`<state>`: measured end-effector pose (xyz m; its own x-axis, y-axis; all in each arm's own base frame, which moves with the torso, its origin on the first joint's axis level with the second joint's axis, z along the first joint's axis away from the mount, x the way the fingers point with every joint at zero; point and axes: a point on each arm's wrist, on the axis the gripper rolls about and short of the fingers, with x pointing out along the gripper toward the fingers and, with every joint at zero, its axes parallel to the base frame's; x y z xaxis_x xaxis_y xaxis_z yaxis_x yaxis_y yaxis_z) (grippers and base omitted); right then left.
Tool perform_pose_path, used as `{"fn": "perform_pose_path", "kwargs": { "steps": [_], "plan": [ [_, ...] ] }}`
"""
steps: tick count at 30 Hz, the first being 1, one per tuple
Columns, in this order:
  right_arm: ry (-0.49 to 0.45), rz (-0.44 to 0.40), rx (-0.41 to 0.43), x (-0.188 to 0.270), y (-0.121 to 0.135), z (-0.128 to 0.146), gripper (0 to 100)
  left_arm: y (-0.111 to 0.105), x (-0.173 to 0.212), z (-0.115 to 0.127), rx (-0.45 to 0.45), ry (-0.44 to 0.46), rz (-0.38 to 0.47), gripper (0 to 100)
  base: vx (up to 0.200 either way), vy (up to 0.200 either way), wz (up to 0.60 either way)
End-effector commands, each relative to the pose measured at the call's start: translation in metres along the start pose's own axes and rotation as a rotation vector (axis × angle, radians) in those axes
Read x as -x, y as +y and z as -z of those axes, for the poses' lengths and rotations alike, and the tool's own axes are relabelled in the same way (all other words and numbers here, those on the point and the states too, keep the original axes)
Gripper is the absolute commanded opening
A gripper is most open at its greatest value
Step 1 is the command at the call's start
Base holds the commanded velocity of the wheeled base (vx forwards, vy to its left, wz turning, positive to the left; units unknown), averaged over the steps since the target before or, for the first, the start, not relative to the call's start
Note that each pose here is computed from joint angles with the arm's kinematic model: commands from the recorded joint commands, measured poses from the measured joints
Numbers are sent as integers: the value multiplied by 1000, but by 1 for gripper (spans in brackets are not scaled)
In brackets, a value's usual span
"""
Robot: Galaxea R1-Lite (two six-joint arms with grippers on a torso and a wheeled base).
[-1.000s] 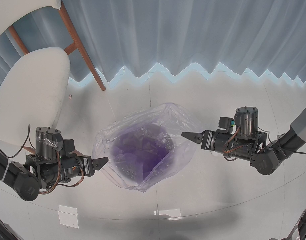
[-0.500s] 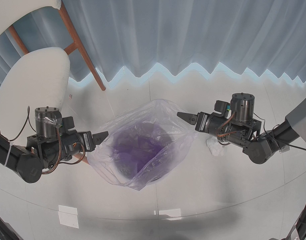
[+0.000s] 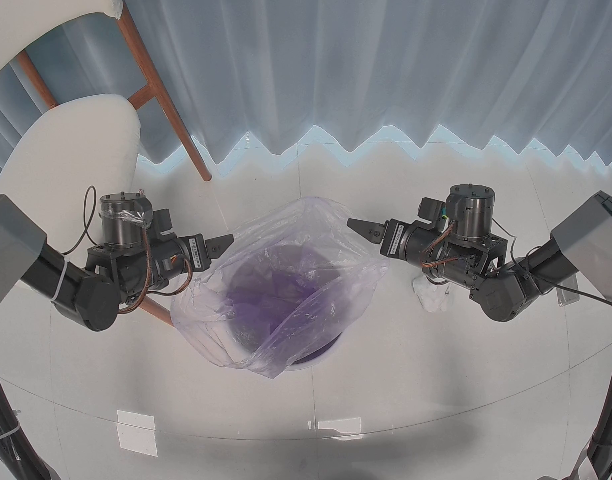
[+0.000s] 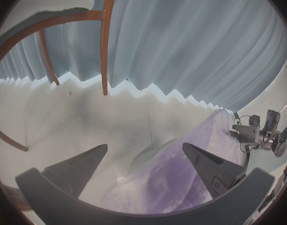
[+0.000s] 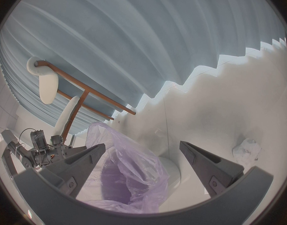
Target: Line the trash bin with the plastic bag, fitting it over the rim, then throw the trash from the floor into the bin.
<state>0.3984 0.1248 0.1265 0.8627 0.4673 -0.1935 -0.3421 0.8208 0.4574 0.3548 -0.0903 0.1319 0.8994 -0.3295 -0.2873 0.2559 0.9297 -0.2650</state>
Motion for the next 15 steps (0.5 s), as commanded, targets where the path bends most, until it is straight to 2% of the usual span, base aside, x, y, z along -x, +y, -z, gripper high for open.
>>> {"fn": "perform_pose_path", "kwargs": {
  "steps": [1,7,11,12,15],
  "plan": [
    [9,3,-2,-4,-3,5,100,7,-32,7,-1,-1,-3,100,0,0,0],
    [9,-3,-7,-15,-7,8,100,8,-42,2,2,-22,6,100,0,0,0],
    [4,-10,-71,-23,-7,8,100,6,-40,5,9,0,32,100,0,0,0],
    [3,-10,-81,-24,-6,8,0,6,-39,6,9,7,38,0,0,0,0],
    [7,-8,-84,-27,-9,10,0,4,-36,4,9,7,55,0,0,0,0]
  ]
}}
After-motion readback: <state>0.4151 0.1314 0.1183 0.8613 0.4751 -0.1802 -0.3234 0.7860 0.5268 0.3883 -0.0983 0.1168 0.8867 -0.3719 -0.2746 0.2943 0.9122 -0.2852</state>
